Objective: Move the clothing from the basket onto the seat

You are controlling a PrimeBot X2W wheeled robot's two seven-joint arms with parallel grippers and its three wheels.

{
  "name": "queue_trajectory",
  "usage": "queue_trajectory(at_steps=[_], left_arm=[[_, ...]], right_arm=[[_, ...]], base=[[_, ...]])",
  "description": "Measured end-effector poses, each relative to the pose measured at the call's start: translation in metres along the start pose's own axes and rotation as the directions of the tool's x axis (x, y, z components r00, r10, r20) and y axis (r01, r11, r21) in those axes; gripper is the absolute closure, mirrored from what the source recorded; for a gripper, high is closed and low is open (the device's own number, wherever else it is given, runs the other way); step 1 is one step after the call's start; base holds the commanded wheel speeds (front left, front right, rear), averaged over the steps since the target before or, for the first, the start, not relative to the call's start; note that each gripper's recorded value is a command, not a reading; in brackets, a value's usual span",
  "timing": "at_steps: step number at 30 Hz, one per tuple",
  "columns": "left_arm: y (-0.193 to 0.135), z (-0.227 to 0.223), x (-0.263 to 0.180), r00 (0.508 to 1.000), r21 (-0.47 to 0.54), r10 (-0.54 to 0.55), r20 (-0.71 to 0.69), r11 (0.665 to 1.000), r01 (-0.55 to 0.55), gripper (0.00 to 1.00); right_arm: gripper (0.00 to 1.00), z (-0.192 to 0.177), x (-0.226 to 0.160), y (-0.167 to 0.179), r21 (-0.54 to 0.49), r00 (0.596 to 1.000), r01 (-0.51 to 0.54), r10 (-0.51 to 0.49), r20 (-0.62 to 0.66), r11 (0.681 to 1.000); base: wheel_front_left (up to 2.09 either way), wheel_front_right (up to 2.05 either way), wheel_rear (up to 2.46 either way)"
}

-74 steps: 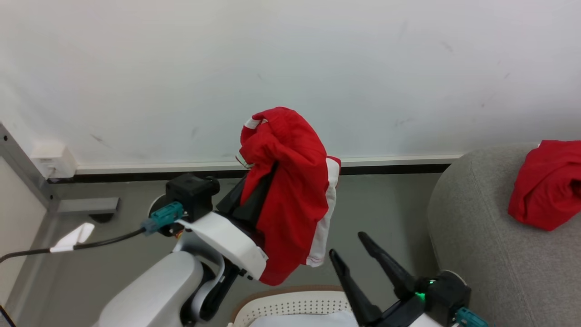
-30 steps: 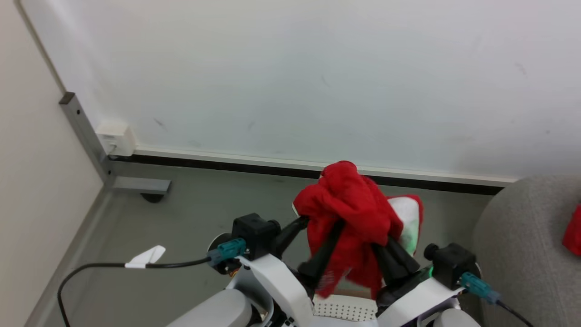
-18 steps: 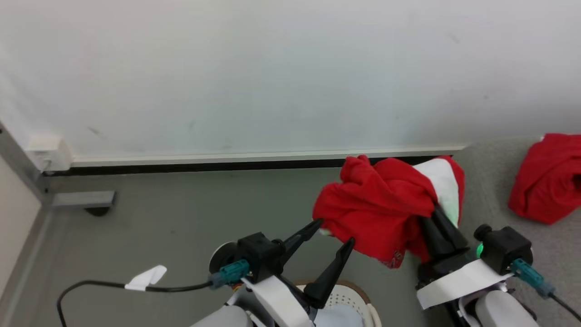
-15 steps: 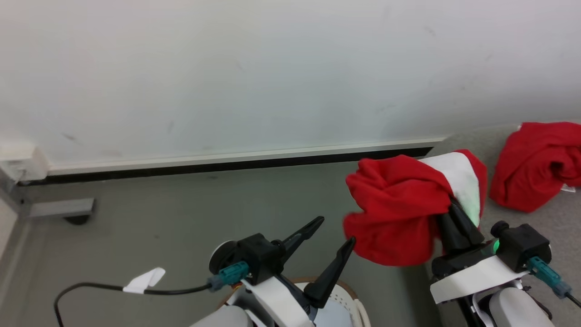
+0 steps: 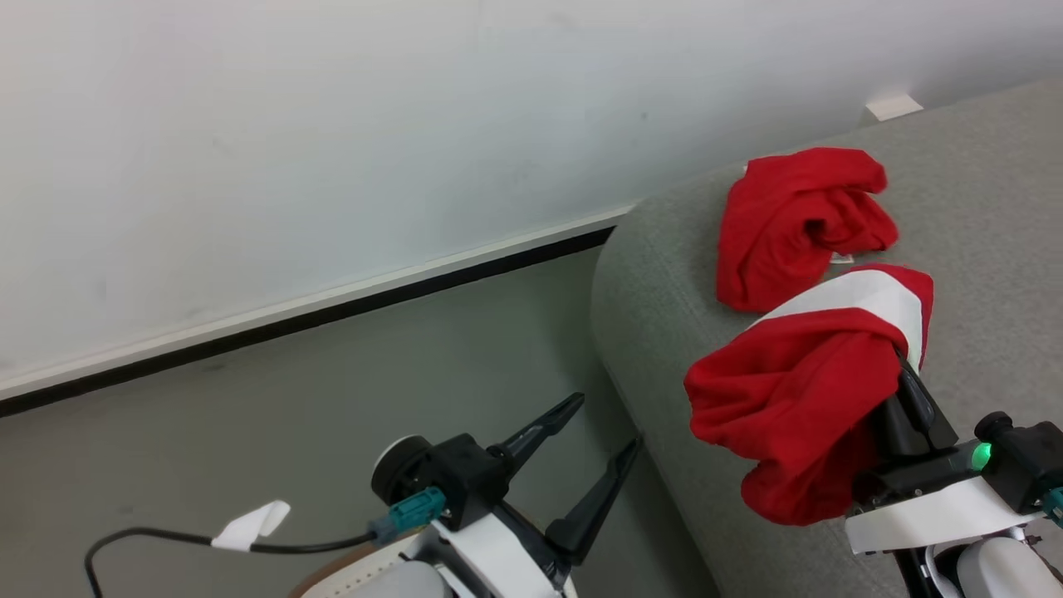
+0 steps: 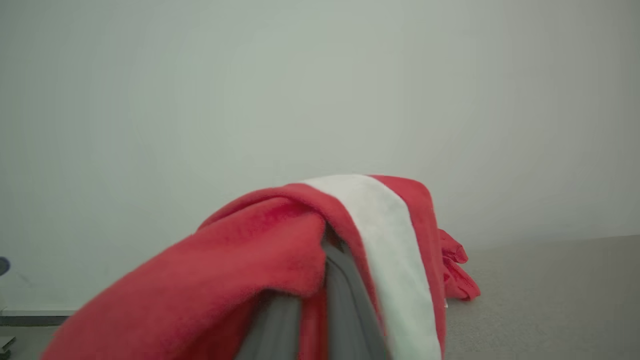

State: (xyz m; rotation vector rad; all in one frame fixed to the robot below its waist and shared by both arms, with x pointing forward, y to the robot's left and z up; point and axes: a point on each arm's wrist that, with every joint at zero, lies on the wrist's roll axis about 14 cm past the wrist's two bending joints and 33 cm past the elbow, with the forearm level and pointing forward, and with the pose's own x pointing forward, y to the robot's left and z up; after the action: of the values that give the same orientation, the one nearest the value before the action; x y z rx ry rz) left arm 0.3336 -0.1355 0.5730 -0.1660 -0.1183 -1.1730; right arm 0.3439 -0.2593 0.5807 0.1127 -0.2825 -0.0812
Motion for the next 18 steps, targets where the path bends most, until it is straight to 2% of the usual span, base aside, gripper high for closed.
queue_trajectory(at_steps=[4,11,13,18], left_arm=[[-0.006,-0.007,0.011,0.999,-0.015,-0.038,-0.005,0.999,0.038,0.0],[-0.006,-0.017,0.019,0.998,-0.042,-0.067,-0.011,0.997,0.066,0.0],[-0.004,-0.018,0.021,0.997,-0.044,-0.072,-0.006,0.996,0.072,0.0],[0.005,-0.018,0.024,0.996,-0.04,-0.087,0.012,0.995,0.088,0.0]], right_arm=[[1.0,0.003,-0.013,-0.017,-0.014,0.998,0.059,-0.059,-0.004,0.998],[1.0,0.005,-0.015,-0.031,-0.031,0.995,0.104,-0.104,-0.004,0.994],[1.0,0.006,-0.01,-0.032,-0.011,0.994,0.112,-0.112,0.005,0.994],[1.0,0.028,0.019,-0.044,-0.058,0.993,0.11,-0.106,0.057,0.992]], base=[[0.0,0.0,0.0],[0.0,0.0,0.0],[0.0,0.0,0.0],[0.0,0.0,0.0]])
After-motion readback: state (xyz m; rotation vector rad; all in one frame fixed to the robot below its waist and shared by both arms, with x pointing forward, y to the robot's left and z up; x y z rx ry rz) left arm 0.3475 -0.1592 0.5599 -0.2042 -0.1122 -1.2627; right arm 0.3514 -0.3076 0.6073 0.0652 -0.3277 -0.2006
